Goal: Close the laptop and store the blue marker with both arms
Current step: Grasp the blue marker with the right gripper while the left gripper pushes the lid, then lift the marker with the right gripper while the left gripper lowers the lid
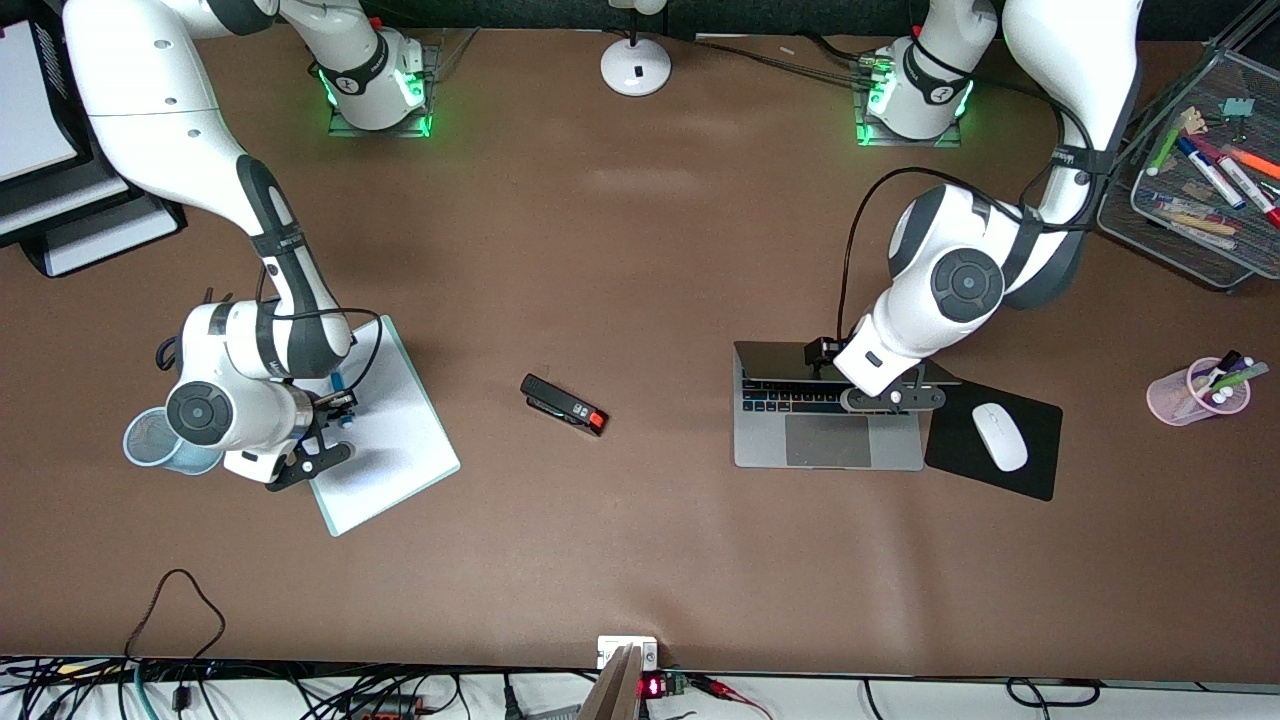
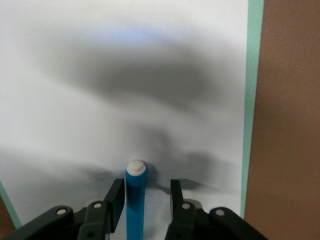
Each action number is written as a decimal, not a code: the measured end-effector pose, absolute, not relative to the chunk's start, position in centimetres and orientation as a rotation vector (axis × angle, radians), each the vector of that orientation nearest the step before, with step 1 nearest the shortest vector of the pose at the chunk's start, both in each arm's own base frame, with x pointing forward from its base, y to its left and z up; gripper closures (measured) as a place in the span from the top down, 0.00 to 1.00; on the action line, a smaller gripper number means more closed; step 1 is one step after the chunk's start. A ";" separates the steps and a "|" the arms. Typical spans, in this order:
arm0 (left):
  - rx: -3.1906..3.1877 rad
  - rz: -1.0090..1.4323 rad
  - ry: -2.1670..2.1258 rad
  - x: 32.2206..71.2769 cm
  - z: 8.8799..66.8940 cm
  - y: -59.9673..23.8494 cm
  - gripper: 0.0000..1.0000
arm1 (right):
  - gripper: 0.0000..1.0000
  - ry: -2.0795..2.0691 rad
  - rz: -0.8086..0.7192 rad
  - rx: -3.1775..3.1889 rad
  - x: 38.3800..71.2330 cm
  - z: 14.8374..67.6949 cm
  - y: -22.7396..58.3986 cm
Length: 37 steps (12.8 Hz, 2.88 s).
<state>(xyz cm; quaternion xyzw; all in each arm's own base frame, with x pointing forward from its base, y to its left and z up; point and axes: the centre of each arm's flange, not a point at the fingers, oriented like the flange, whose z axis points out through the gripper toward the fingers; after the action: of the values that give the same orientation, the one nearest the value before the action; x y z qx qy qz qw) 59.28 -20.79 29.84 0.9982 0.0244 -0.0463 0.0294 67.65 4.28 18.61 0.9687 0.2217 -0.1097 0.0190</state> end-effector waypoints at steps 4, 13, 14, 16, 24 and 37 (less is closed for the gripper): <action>3.065 -0.120 0.082 60.6 28.6 -21.1 1.00 | 0.42 0.693 -0.341 3.007 67.6 18.6 4.5; 3.109 -0.056 0.028 61.7 25.3 -20.6 1.00 | 0.23 0.692 -0.346 3.007 67.5 18.5 4.5; 3.108 -0.050 0.027 61.8 25.0 -20.6 1.00 | 0.21 0.682 -0.346 3.009 67.5 18.4 4.5; 3.104 -0.037 0.026 61.9 24.4 -20.7 1.00 | 0.19 0.650 -0.347 3.014 67.4 18.4 4.6; 3.078 0.021 0.029 62.4 21.1 -21.0 1.00 | 0.18 0.632 -0.215 3.017 68.7 23.4 6.2; 3.055 0.134 0.049 64.8 24.7 -20.7 1.00 | 0.18 1.113 0.295 2.787 70.0 44.6 4.1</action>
<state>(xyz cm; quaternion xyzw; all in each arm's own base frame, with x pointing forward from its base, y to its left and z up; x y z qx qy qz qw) 64.84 -20.74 24.70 0.9980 0.0160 0.0439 0.0418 69.97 4.07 44.57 0.9223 0.3685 0.0976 0.0630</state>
